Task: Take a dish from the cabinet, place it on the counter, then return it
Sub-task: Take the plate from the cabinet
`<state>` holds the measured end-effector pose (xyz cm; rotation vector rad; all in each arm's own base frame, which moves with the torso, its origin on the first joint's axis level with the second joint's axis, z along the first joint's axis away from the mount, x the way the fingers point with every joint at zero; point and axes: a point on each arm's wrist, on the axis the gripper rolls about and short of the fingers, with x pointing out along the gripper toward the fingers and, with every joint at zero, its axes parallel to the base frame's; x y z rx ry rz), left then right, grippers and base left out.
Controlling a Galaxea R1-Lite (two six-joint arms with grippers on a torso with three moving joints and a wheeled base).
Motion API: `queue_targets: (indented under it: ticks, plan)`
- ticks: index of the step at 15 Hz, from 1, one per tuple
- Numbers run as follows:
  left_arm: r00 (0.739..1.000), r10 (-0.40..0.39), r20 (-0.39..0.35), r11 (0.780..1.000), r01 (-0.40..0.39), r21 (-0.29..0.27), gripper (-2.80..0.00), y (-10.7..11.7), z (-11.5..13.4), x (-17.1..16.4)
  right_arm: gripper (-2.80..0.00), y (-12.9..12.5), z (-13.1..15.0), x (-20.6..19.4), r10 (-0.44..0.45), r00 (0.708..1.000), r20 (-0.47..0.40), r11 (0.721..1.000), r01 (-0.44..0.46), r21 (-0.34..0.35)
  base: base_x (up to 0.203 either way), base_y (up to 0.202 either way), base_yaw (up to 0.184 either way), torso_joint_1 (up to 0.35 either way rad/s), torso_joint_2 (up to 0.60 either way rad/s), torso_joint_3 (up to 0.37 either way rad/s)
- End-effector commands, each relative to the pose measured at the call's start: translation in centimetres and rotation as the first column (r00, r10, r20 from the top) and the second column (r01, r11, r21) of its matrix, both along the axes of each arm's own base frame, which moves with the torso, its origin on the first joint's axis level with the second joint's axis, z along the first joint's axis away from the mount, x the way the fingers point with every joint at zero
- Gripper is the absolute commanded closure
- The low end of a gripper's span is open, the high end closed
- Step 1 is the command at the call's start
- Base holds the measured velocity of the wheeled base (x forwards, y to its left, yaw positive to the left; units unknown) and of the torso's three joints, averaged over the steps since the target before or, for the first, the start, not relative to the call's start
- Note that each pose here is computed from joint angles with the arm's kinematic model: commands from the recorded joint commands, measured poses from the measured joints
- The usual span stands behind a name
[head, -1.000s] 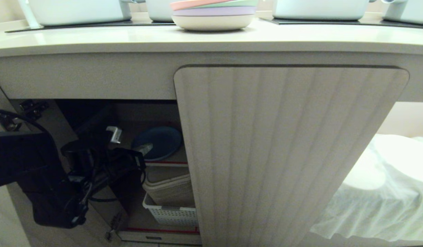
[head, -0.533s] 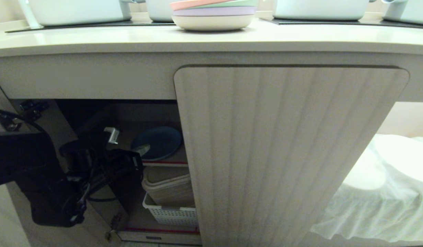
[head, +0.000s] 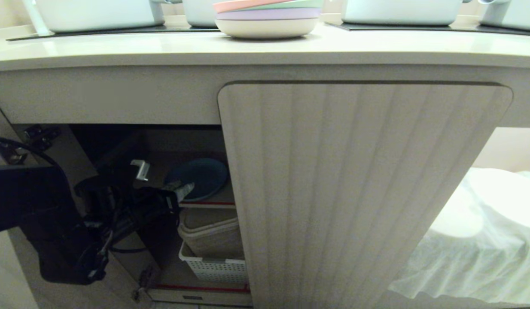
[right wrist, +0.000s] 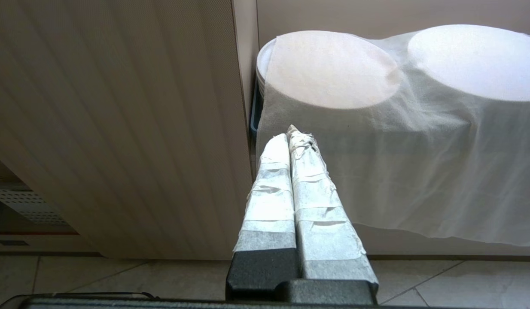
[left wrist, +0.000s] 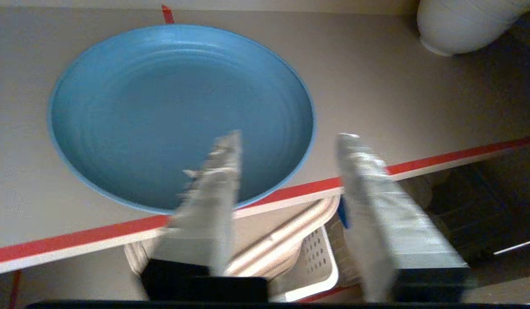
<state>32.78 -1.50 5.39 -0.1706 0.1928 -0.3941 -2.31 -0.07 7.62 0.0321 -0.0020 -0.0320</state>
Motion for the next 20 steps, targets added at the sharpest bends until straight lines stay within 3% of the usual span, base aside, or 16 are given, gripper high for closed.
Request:
queue_targets:
  ticks: [1,7,20]
  plan:
    - [1.000,-0.002,0.011,1.000,0.002,0.013,-2.80,0.1,0.0,0.0,0.00,0.0,0.0,0.0,0.001,1.000,0.000,1.000,-0.001,0.000,0.000,0.000,0.000,0.000,0.00,0.000]
    - [1.000,0.000,0.007,1.000,0.000,0.018,-2.80,0.2,-0.1,0.3,0.00,0.0,0.0,0.0,0.001,1.000,0.000,1.000,-0.001,0.000,0.000,0.000,0.000,0.000,0.00,0.000]
    - [0.984,0.036,-0.174,0.999,-0.037,-0.001,-2.80,0.9,1.2,0.5,0.00,0.0,0.0,0.0,0.000,1.000,0.000,1.000,0.000,0.000,0.000,0.000,0.000,0.000,0.00,0.000]
